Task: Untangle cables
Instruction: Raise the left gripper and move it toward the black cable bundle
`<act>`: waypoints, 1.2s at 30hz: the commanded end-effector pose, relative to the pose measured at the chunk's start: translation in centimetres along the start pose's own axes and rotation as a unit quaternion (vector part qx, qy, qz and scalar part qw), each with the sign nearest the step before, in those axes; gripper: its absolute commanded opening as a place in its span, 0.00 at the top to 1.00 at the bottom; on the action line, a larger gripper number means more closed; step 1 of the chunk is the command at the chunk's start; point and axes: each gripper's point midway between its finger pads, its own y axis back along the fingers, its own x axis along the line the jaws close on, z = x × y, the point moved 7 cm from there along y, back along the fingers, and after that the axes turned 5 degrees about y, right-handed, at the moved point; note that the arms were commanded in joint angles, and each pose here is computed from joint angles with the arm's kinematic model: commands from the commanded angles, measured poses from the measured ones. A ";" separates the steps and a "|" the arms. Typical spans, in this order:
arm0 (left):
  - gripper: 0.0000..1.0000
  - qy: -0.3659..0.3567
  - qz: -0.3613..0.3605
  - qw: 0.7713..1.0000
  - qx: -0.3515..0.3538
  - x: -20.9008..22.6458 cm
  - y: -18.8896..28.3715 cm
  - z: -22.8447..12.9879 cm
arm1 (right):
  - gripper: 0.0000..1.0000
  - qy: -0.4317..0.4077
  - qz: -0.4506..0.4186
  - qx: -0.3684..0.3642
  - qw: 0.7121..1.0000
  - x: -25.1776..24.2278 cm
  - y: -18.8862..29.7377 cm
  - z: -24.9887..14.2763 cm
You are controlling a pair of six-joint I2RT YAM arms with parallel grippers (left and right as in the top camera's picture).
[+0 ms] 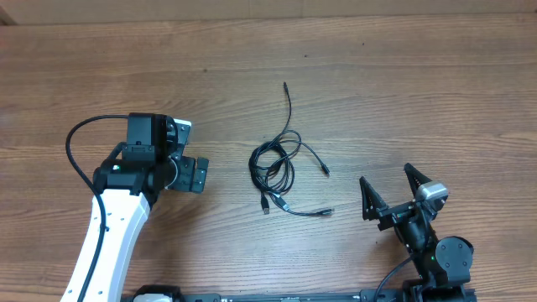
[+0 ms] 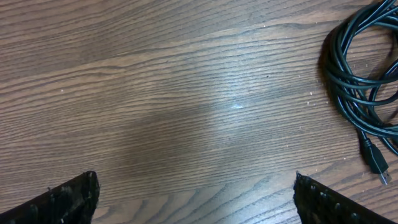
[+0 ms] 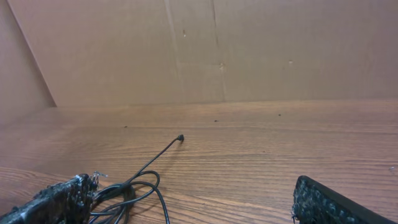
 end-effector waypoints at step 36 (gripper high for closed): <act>0.01 0.063 -0.053 0.996 -0.019 -1.1 0.6 1.1 | 0.00 -0.001 -0.004 -0.003 1.000 -0.1 0.0 -0.2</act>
